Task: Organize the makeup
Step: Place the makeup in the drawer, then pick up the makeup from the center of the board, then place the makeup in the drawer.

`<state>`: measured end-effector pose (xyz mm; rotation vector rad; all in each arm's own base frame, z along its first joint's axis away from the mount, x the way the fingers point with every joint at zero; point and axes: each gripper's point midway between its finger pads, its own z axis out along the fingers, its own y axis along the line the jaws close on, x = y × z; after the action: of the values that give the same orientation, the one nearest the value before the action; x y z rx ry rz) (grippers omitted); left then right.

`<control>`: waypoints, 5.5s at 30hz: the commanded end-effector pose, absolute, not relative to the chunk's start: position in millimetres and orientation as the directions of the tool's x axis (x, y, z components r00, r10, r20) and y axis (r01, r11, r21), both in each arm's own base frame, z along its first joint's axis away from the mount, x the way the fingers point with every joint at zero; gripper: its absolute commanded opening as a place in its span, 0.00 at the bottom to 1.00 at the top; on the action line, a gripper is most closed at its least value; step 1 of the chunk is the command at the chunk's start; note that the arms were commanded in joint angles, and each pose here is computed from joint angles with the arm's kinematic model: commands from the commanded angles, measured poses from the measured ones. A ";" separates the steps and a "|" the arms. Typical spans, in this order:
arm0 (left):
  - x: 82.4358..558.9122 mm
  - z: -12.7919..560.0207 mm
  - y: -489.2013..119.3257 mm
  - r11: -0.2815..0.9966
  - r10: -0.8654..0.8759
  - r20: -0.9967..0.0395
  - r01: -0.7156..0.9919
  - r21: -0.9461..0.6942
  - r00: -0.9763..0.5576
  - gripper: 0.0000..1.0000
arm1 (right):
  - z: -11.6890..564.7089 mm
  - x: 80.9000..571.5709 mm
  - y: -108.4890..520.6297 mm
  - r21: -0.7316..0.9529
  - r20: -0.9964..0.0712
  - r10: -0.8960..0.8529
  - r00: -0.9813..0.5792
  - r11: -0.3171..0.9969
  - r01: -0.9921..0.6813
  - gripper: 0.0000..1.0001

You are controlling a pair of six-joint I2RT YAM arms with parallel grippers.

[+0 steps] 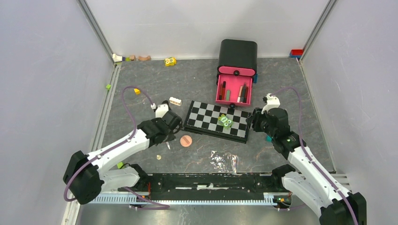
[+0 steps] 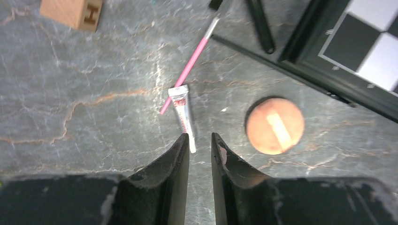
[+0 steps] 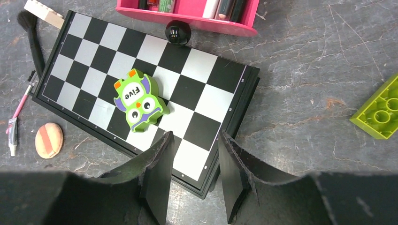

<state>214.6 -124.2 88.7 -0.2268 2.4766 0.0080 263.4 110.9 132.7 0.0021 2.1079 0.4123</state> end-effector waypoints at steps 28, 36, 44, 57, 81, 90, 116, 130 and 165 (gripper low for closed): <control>213.3 12.0 -107.8 0.944 -0.283 -0.491 -0.329 0.009 -0.824 0.38 | 144.4 271.0 118.9 0.336 -0.828 0.207 -0.521 0.927 -0.167 0.46; 213.8 6.6 -106.5 0.945 -0.281 -0.482 -0.327 0.012 -0.830 0.28 | 146.2 269.5 123.5 0.357 -0.822 0.215 -0.527 0.916 -0.183 0.46; 217.3 19.8 -107.7 0.946 -0.282 -0.500 -0.323 -0.006 -0.819 0.20 | 145.6 268.9 122.7 0.354 -0.823 0.214 -0.526 0.918 -0.181 0.46; 256.0 101.3 -133.4 0.970 -0.238 -0.610 -0.216 -0.110 -0.756 0.19 | 146.6 269.9 122.9 0.358 -0.824 0.220 -0.522 0.916 -0.180 0.46; 387.4 159.3 -349.9 0.869 -0.129 -0.621 0.213 -0.446 -0.773 0.15 | 156.9 261.7 106.6 0.317 -0.845 0.212 -0.491 0.938 -0.140 0.47; 423.9 159.5 -392.2 0.834 -0.092 -0.646 0.297 -0.466 -0.757 0.15 | 162.8 258.3 98.1 0.287 -0.854 0.197 -0.481 0.950 -0.120 0.48; 468.2 129.2 -457.9 0.741 -0.121 -0.648 0.366 -0.563 -0.752 0.22 | 162.3 254.4 89.6 0.246 -0.861 0.167 -0.480 0.964 -0.106 0.48; 463.3 117.8 -451.2 0.768 -0.080 -0.643 0.364 -0.527 -0.761 0.30 | 166.1 251.3 91.2 0.270 -0.860 0.189 -0.473 0.957 -0.108 0.48; 320.7 239.8 -125.5 0.981 -0.163 -0.769 -0.021 -0.191 -0.618 0.37 | 154.3 257.7 92.6 0.275 -0.861 0.198 -0.469 0.956 -0.100 0.48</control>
<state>347.6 -177.8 247.1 -0.0677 2.2212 -0.3407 247.0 90.0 147.2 0.0496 2.0812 0.3371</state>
